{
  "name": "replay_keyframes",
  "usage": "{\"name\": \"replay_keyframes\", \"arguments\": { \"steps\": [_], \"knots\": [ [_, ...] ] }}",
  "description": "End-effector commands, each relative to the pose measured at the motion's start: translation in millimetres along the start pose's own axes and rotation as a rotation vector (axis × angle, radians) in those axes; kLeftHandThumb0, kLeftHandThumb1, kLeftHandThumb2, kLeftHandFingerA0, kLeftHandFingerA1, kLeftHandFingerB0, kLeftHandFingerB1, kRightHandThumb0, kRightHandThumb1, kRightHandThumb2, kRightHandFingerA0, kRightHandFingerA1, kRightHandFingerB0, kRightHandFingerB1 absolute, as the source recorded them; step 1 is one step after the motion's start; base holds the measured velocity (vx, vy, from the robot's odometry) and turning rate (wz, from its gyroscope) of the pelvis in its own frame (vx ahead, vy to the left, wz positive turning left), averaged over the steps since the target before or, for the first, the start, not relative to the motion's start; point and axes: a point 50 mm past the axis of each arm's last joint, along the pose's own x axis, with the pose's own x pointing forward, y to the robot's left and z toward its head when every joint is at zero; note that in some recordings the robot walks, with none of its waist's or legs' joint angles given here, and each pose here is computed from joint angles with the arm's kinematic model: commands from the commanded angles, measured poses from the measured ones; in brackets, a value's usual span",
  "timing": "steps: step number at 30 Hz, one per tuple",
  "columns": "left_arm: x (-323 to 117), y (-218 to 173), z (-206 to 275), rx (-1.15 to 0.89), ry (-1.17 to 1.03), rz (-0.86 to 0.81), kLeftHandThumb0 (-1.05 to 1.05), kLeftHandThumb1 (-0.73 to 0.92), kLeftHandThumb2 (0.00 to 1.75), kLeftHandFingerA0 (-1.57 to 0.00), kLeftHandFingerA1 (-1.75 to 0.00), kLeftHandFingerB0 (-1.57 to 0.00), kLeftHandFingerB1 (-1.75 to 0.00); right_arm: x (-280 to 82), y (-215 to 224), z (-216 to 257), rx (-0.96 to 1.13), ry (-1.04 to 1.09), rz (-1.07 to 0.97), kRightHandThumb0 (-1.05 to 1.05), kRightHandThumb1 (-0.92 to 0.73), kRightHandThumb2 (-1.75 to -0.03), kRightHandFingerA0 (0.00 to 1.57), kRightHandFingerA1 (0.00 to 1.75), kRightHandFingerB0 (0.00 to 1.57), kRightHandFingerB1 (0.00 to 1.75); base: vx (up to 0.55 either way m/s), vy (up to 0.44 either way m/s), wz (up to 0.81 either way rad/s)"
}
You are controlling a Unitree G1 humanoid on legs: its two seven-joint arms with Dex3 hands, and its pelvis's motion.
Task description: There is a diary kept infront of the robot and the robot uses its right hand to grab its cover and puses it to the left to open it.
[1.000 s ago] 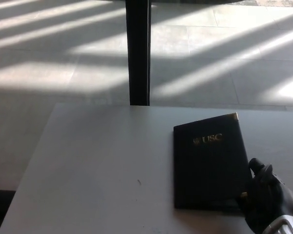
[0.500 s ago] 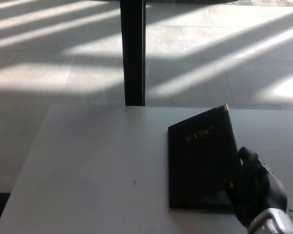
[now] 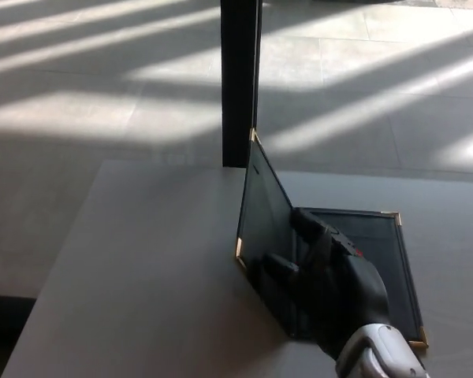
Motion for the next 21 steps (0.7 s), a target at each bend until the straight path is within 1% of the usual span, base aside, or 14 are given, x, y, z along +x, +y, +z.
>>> {"name": "replay_keyframes", "arguments": {
  "steps": [1,3,5,6,7,8,10,11,12,15,16,19,20,21],
  "knots": [
    [0,-7,8,0.009,-0.039,-0.007,-0.87,0.92,0.96,-0.40,-1.04,-0.20,-0.77,-3,11,-10,0.024,0.011,0.039,-0.71,-0.86,-1.09,0.27,0.65,0.15,0.51,0.00,0.000,0.00],
    [0,-10,9,0.008,-0.032,-0.008,-0.87,0.92,0.95,-0.36,-1.04,-0.22,-0.82,2,9,-16,-0.032,0.031,0.041,-0.72,-0.86,-1.09,0.27,0.66,0.14,0.51,0.00,0.000,0.00],
    [0,-12,11,0.005,-0.033,-0.010,-0.87,0.92,0.95,-0.36,-1.04,-0.22,-0.82,5,7,-18,-0.047,0.036,0.031,-0.72,-0.86,-1.09,0.27,0.66,0.14,0.51,0.00,0.000,0.00],
    [1,-12,12,0.012,-0.037,-0.001,-0.86,0.92,0.94,-0.36,-1.02,-0.24,-0.84,11,2,-19,-0.051,0.051,0.011,-0.71,-0.87,-1.08,0.21,0.63,0.11,0.50,0.00,0.000,0.00],
    [0,-13,14,0.005,-0.040,-0.003,-0.85,0.92,0.93,-0.35,-1.06,-0.25,-0.87,17,-2,-19,-0.062,0.061,-0.008,-0.69,-0.88,-1.08,0.20,0.62,0.10,0.49,0.00,0.000,0.00],
    [0,-14,16,-0.001,-0.045,-0.005,-0.84,0.92,0.92,-0.33,-1.06,-0.23,-0.85,21,-6,-18,-0.088,0.064,-0.023,-0.68,-0.89,-1.08,0.20,0.62,0.10,0.49,0.00,0.000,0.00],
    [0,-19,20,0.024,-0.055,-0.020,-0.85,0.92,0.96,-0.35,-1.03,-0.23,-0.80,29,-10,-17,-0.113,0.065,-0.061,-0.68,-0.87,-1.06,0.26,0.65,0.14,0.50,0.00,0.000,0.00],
    [-1,-20,20,0.046,-0.061,-0.029,-0.85,0.92,0.96,-0.35,-1.03,-0.23,-0.80,34,-11,-15,-0.136,0.066,-0.082,-0.68,-0.87,-1.06,0.26,0.65,0.14,0.50,0.00,0.000,0.00],
    [0,-20,20,0.037,-0.059,-0.028,-0.86,0.92,0.97,-0.36,-0.98,-0.21,-0.78,38,-11,-13,-0.148,0.073,-0.094,-0.68,-0.87,-1.06,0.26,0.64,0.14,0.50,0.00,0.000,0.00],
    [-1,-27,21,0.035,-0.063,-0.029,-0.88,0.92,0.96,-0.37,-0.97,-0.20,-0.75,52,-7,-3,-0.185,0.066,-0.090,-0.68,-0.87,-1.05,0.25,0.66,0.13,0.50,0.00,0.000,0.00],
    [-1,-28,22,0.036,-0.064,-0.025,-0.87,0.92,0.95,-0.39,-0.99,-0.18,-0.75,56,-4,1,-0.196,0.061,-0.091,-0.68,-0.87,-1.06,0.28,0.66,0.15,0.51,0.00,0.000,0.00],
    [-2,-32,23,0.018,-0.058,-0.029,-0.88,0.92,0.93,-0.39,-1.06,-0.21,-0.80,66,1,11,-0.199,0.037,-0.093,-0.67,-0.83,-1.07,0.35,0.69,0.20,0.53,0.00,0.000,0.00],
    [-2,-33,23,0.038,-0.064,-0.033,-0.88,0.92,0.94,-0.39,-1.04,-0.22,-0.80,70,3,15,-0.216,0.021,-0.087,-0.68,-0.92,-0.79,0.37,0.71,0.20,0.47,0.00,0.000,0.00],
    [-1,-31,23,0.054,-0.070,-0.042,-0.88,0.92,0.95,-0.38,-1.02,-0.21,-0.77,75,7,22,-0.264,0.006,-0.073,-0.69,-0.92,-0.73,0.44,0.68,0.27,0.47,0.00,0.000,0.00]
  ]
}}
